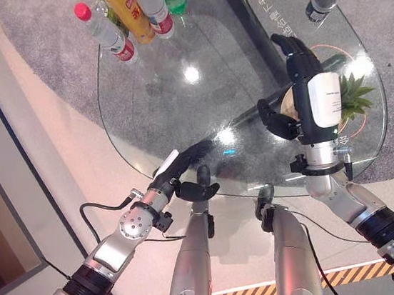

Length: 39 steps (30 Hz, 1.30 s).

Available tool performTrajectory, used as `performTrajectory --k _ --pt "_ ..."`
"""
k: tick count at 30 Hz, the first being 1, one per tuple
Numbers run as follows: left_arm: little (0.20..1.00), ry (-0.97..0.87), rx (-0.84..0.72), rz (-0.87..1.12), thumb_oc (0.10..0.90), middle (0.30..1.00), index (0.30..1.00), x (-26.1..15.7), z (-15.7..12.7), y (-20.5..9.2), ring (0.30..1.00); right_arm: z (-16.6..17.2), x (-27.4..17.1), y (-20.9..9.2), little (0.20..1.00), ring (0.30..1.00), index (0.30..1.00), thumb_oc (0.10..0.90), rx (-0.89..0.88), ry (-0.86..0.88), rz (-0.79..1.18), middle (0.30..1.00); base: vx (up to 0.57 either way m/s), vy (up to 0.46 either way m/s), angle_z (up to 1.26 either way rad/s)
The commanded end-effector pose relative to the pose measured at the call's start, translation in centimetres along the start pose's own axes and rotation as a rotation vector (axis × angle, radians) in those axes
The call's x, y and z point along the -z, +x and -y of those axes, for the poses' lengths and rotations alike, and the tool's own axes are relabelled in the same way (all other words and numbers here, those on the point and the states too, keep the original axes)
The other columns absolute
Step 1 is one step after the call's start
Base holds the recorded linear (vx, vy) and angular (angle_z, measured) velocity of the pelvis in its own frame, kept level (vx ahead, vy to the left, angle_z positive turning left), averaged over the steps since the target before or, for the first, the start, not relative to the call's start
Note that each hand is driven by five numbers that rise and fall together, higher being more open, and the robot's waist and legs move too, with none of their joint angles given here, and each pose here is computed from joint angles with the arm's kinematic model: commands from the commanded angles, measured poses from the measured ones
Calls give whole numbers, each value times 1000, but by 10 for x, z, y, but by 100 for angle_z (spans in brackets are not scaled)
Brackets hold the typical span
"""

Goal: Pick up the fruit to the plate

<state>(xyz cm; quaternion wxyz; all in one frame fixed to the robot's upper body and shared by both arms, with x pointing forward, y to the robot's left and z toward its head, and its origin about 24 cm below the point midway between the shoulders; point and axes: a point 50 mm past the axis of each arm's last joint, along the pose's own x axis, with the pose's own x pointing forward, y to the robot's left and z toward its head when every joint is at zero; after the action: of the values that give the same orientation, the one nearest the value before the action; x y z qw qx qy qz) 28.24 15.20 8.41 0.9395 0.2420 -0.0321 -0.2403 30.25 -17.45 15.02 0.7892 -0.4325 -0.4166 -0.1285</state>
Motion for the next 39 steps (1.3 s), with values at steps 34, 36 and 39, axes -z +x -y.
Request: performTrajectory --k 34,36,39 --pt "900 -476 -117 -727 800 900 900 152 70 -93 900 -70 2 -208 900 900 900 800 -1157 762 -920 900 32 -29 -1" --pt "900 -503 -141 -782 800 900 900 162 76 -101 900 -72 6 -232 900 900 900 800 -1211 793 -1073 900 40 -30 5" --pt "900 -578 -179 -851 800 900 900 172 85 -110 900 -72 8 -255 900 900 900 800 -1270 788 -1216 900 25 -13 1"
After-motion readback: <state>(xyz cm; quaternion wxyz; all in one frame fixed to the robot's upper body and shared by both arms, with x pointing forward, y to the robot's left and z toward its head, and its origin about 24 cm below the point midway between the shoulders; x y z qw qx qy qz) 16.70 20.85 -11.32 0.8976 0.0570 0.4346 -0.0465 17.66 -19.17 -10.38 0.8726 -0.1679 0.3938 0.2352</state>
